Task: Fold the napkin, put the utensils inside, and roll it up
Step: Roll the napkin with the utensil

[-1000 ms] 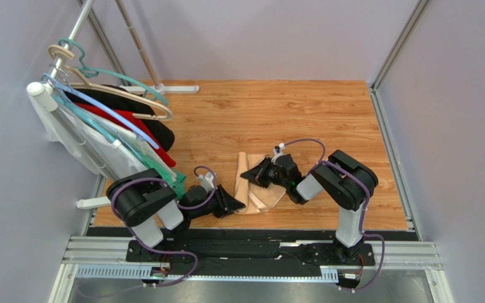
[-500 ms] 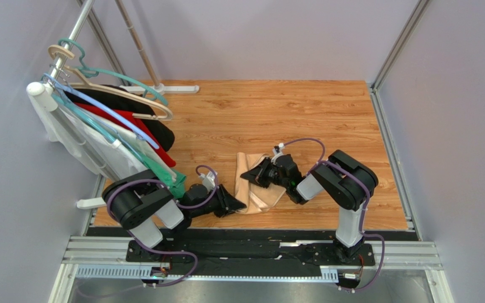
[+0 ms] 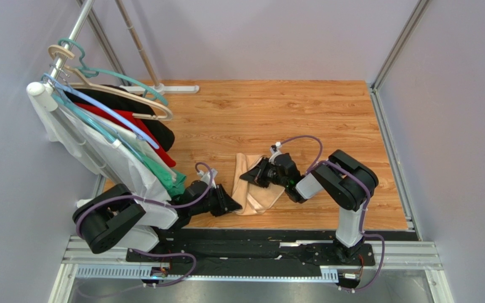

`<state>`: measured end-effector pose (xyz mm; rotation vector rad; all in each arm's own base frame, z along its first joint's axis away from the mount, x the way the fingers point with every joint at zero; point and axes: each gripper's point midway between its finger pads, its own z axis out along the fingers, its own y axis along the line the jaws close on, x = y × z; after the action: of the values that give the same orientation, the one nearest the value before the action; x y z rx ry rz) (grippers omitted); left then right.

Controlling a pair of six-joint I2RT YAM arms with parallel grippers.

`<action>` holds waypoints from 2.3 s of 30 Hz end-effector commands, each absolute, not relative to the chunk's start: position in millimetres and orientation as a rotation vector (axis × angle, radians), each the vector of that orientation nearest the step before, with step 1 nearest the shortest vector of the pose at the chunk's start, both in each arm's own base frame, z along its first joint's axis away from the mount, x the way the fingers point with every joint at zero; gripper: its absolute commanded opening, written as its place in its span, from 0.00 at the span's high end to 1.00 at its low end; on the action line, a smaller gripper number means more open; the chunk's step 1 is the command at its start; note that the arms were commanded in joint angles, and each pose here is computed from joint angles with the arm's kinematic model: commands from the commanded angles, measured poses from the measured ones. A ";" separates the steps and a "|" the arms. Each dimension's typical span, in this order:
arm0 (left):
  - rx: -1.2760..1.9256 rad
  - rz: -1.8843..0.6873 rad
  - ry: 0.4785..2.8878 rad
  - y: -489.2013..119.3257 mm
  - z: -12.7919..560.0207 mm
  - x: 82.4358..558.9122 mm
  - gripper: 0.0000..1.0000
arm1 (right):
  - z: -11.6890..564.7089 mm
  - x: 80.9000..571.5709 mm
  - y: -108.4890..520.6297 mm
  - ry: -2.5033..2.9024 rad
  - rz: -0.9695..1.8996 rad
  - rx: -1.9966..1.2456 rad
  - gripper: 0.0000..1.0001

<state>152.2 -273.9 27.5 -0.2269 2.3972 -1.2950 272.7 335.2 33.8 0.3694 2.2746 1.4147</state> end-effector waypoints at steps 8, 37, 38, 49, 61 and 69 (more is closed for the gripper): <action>0.008 -0.964 2.520 -258.6 17.8 161.9 1.00 | 38.5 276.5 327.3 2.337 1.217 0.188 0.29; 0.244 -0.424 2.552 -226.3 16.4 176.3 1.00 | 88.0 250.9 369.8 2.437 1.237 0.162 0.32; 0.257 -0.417 2.551 -226.9 16.3 176.0 1.00 | 87.0 250.6 371.5 2.440 1.246 0.171 0.32; 0.311 -0.359 2.548 -228.9 15.7 174.8 1.00 | 88.0 247.2 380.8 2.435 1.338 0.185 0.40; 0.462 -0.212 2.505 -231.8 22.1 176.5 1.00 | 51.2 245.8 384.1 2.538 1.210 0.158 0.49; 0.588 -0.109 2.440 -240.1 26.9 174.4 1.00 | 41.2 240.8 383.2 2.581 1.198 0.128 0.65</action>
<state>173.3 -231.0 18.3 0.4814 2.4974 -0.1486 240.2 374.9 40.2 0.1749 2.5811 1.1838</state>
